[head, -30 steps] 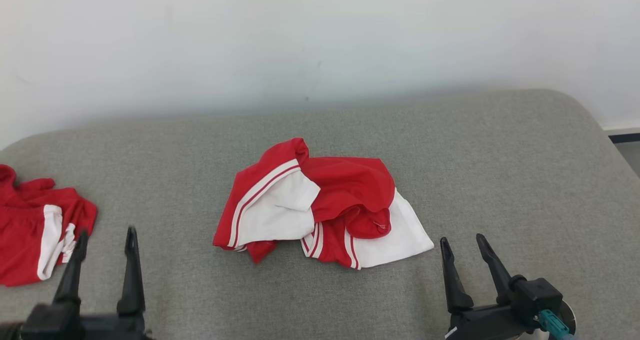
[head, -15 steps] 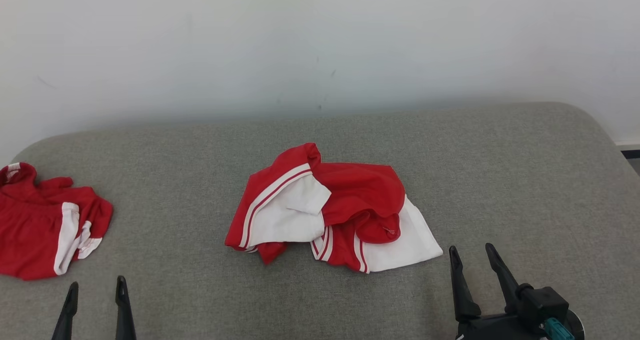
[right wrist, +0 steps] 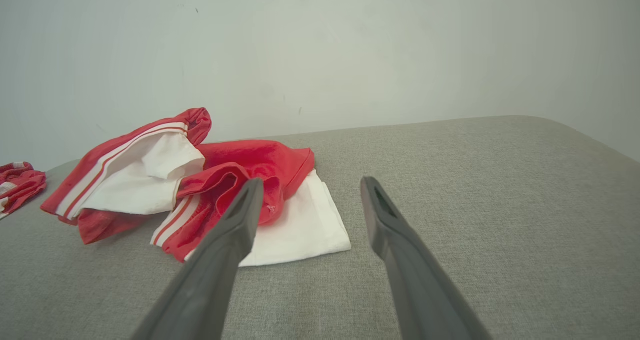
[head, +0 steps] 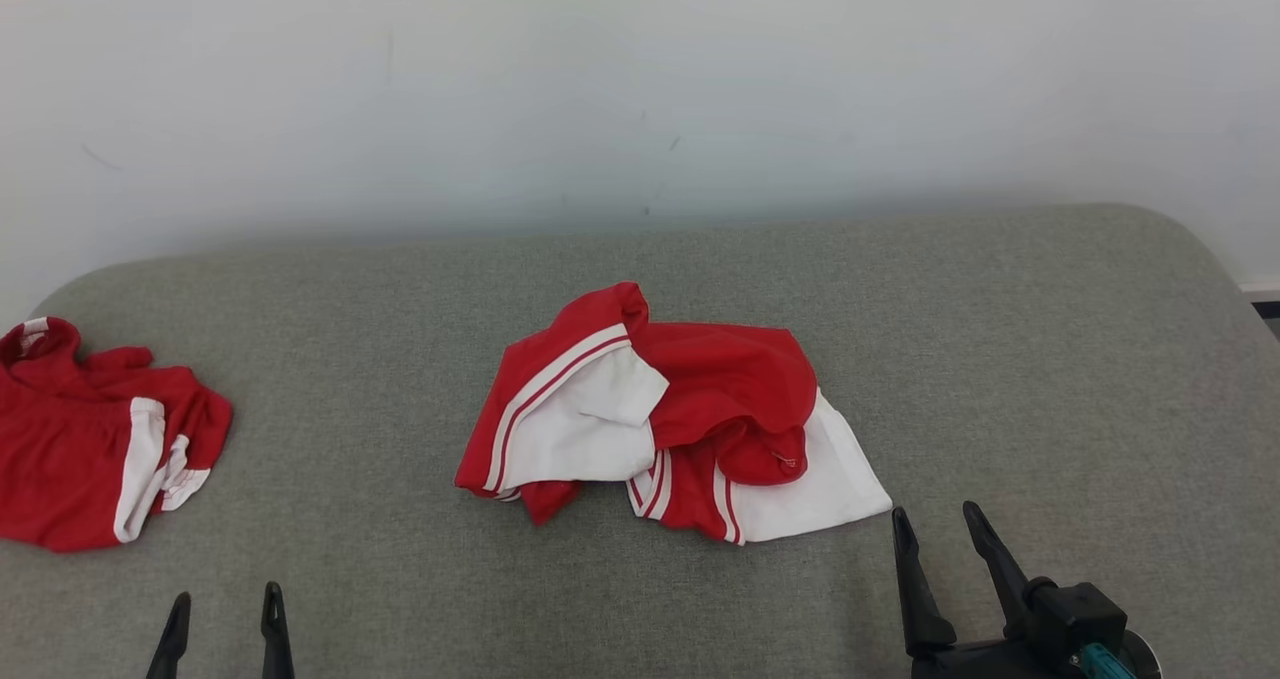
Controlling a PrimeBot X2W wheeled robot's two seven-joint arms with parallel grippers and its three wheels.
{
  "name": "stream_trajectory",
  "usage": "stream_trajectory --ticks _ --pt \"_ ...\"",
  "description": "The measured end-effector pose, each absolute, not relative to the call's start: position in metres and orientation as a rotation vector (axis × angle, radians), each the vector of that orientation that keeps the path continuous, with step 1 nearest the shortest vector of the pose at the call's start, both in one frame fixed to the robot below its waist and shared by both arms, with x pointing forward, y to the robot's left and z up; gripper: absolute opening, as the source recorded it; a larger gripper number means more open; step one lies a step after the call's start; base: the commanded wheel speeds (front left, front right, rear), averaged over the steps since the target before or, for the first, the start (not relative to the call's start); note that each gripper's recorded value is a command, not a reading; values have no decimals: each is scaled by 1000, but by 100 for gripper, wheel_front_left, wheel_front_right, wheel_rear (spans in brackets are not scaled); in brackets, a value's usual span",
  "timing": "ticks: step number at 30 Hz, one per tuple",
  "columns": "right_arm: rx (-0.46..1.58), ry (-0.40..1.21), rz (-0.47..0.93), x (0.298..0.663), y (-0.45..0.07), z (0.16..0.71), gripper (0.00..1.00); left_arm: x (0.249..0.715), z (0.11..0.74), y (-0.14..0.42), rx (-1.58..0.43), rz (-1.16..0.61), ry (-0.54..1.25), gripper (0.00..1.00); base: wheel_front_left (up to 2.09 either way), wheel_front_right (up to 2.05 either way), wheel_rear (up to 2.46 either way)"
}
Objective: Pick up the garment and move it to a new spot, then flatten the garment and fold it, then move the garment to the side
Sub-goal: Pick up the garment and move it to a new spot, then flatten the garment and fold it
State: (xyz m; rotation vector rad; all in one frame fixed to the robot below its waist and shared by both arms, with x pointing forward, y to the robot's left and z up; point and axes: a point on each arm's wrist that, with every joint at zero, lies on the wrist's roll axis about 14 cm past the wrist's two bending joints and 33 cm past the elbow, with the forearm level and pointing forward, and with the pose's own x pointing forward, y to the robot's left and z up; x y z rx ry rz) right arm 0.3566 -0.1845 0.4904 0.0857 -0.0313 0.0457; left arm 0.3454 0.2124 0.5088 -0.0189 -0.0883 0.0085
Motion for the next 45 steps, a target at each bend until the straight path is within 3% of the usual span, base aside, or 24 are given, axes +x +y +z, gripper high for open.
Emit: stream_trajectory --ticks 31,45 --pt "89 -12 41 355 -186 484 100 348 501 213 -11 10 -64 100 0 0 0" --pt "93 -8 1 349 -198 483 100 385 526 130 -41 -231 -138 100 0 0 0"
